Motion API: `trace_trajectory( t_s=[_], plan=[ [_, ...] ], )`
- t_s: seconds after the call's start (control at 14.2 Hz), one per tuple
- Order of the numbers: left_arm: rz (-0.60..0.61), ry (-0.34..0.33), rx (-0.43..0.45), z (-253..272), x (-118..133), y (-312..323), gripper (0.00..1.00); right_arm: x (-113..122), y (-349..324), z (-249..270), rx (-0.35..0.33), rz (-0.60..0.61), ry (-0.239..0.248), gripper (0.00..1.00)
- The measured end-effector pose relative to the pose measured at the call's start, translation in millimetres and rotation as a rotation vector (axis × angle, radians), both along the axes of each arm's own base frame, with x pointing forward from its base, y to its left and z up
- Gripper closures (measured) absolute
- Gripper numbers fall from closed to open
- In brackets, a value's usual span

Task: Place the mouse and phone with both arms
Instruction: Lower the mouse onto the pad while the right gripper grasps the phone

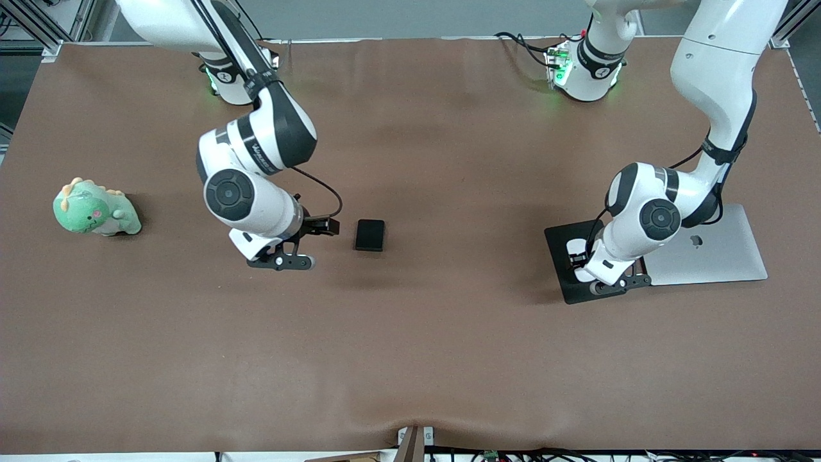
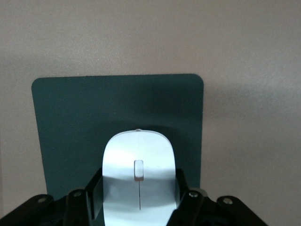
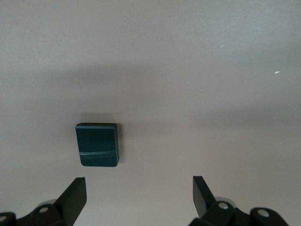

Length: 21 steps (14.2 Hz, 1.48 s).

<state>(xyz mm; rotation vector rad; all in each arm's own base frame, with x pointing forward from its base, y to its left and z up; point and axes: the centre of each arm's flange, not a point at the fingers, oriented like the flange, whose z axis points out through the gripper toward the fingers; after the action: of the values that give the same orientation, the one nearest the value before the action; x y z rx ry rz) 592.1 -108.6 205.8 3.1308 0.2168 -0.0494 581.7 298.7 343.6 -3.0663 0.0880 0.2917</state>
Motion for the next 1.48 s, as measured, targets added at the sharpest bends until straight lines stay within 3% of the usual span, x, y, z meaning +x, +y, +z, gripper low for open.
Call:
trace_trajectory(
  t_s=[0.7, 1.06, 1.13, 1.34, 1.48],
  plan=[
    [-0.020, 0.007, -0.010, -22, -7, 7, 0.39, -29, 78, -108, -0.013, 0.023, -0.063, 0.00],
    [-0.032, 0.002, 0.005, -22, -6, 14, 0.39, -39, 94, -130, -0.019, 0.002, -0.074, 0.00],
    [-0.032, 0.002, 0.005, -22, -6, 14, 0.34, -39, 94, -131, -0.016, 0.001, -0.082, 0.00],
    [-0.031, -0.008, 0.003, -20, -4, 14, 0.04, -44, 92, -145, -0.012, -0.001, -0.099, 0.00],
    [-0.030, -0.038, 0.001, -7, 6, 13, 0.00, -47, 94, -151, -0.016, -0.001, -0.096, 0.00]
  ],
)
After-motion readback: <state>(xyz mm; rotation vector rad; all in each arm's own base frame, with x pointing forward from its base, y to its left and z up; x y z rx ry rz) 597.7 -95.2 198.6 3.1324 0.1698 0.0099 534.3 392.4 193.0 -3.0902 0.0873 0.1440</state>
